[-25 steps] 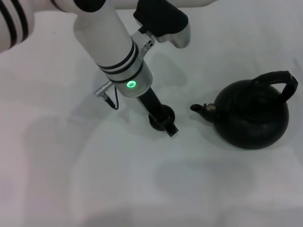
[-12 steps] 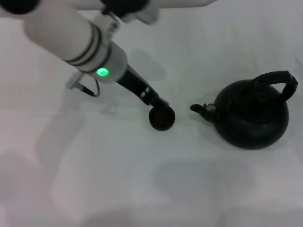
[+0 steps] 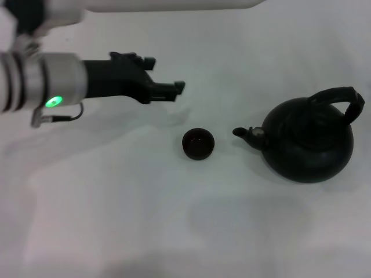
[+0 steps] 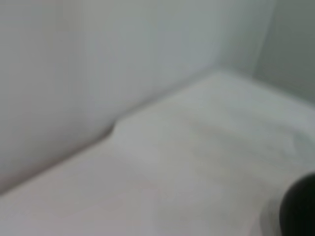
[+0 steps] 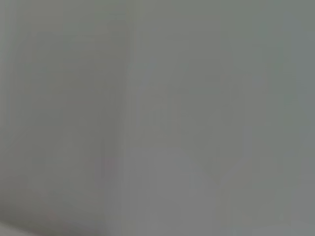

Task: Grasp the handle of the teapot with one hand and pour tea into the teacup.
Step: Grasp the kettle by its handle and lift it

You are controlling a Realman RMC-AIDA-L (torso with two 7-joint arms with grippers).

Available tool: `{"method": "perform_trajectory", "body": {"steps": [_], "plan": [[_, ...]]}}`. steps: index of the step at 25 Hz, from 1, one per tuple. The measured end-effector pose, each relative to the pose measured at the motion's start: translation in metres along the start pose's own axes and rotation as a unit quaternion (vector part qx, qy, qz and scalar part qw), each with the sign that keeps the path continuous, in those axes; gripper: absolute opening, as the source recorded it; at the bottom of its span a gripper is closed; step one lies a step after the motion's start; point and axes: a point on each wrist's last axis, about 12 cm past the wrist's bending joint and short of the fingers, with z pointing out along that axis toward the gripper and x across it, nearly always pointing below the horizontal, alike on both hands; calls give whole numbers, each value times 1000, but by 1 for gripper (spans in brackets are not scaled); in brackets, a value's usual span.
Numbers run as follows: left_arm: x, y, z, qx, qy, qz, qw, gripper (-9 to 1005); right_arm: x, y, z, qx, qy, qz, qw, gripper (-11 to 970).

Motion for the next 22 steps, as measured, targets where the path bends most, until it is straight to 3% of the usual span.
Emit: {"method": "perform_trajectory", "body": {"steps": [5,9,13,17,22], "plan": [[43,1,-26,-3,-147,13,989,855,-12,-9,-6,-58,92,-16,994,875],[85,4,-42,-45,-239,1,970,856,-27,-10,-9,-105,146,-18,984,874],[120,13,-52,-76,-281,-56,955,856,-41,-11,-15,-135,183,-24,974,873],[138,13,-57,-84,-293,-77,950,856,-58,-6,-20,-179,182,-14,967,872],[145,10,-60,-92,-301,-70,947,855,-70,4,-23,-232,176,22,956,871]]}}
